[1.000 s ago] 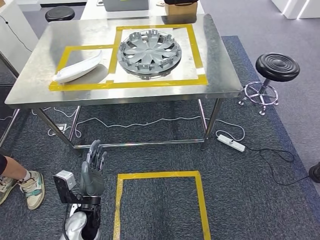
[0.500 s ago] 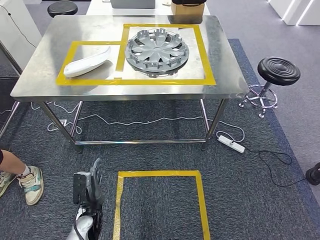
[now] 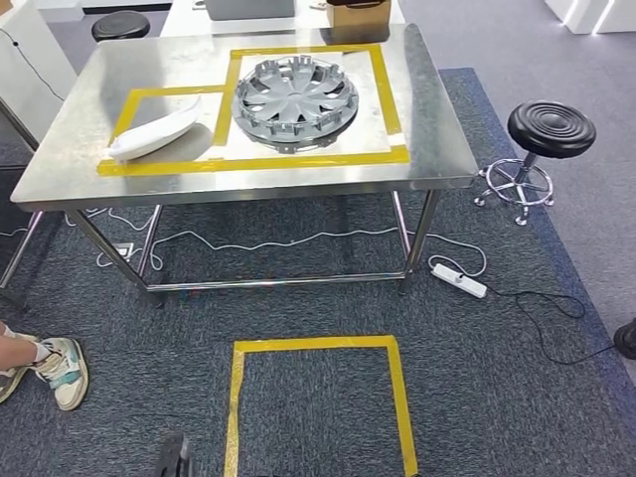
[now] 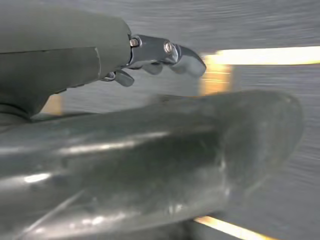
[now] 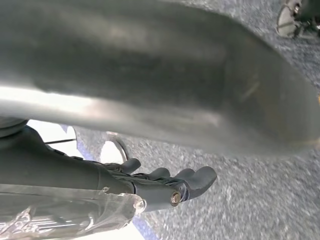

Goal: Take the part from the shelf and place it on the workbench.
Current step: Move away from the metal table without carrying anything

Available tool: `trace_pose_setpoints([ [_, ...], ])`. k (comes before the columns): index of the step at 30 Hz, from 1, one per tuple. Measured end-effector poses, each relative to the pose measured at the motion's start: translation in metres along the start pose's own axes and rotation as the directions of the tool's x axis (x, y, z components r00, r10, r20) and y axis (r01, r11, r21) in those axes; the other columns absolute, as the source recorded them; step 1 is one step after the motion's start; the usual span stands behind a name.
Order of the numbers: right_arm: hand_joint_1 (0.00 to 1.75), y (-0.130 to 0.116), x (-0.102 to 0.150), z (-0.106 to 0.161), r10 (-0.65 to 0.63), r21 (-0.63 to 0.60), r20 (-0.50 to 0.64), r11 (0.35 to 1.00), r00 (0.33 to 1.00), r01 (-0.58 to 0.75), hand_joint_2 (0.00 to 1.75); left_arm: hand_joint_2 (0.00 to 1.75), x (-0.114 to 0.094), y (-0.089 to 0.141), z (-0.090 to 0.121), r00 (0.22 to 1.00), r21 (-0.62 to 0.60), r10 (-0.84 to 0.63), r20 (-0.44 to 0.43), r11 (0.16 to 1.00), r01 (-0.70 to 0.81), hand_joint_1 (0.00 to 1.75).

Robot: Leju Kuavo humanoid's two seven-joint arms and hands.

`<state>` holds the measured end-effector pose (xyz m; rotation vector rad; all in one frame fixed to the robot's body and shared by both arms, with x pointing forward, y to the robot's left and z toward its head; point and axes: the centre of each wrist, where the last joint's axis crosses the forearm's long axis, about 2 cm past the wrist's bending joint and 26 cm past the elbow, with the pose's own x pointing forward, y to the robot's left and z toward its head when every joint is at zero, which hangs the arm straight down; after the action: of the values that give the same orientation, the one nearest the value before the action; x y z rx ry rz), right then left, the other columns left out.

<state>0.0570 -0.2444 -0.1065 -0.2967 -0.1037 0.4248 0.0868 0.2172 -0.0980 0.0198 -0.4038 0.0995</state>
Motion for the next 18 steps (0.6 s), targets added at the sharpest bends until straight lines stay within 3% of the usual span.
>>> trace_pose_setpoints([
  [2,0.00,0.000,0.000,0.000,0.006,0.004,-0.005,1.000,1.000,-0.006,0.00,0.00,-0.010,0.002,0.002,0.991,0.012,-0.040,-0.124,0.999,0.042,0.00],
  [6,0.00,-0.001,0.002,0.000,0.006,0.000,-0.005,1.000,1.000,-0.006,0.00,0.00,-0.017,0.003,0.003,0.975,0.020,-0.068,-0.212,0.997,0.074,0.00],
  [10,0.00,-0.002,0.002,0.000,-0.005,-0.027,0.010,1.000,1.000,0.005,1.75,0.00,-0.021,0.004,0.004,0.956,0.036,-0.072,-0.284,0.996,0.086,0.00],
  [14,0.00,0.000,0.001,0.000,-0.001,0.011,0.110,1.000,0.994,0.000,1.75,0.00,-0.024,0.005,0.004,0.952,0.041,-0.074,-0.297,0.995,0.091,0.00],
  [18,0.00,0.001,0.001,0.000,-0.062,0.130,0.123,0.990,0.990,0.046,0.00,0.00,-0.025,0.004,0.005,0.954,0.030,-0.094,-0.285,0.994,0.107,0.00],
])
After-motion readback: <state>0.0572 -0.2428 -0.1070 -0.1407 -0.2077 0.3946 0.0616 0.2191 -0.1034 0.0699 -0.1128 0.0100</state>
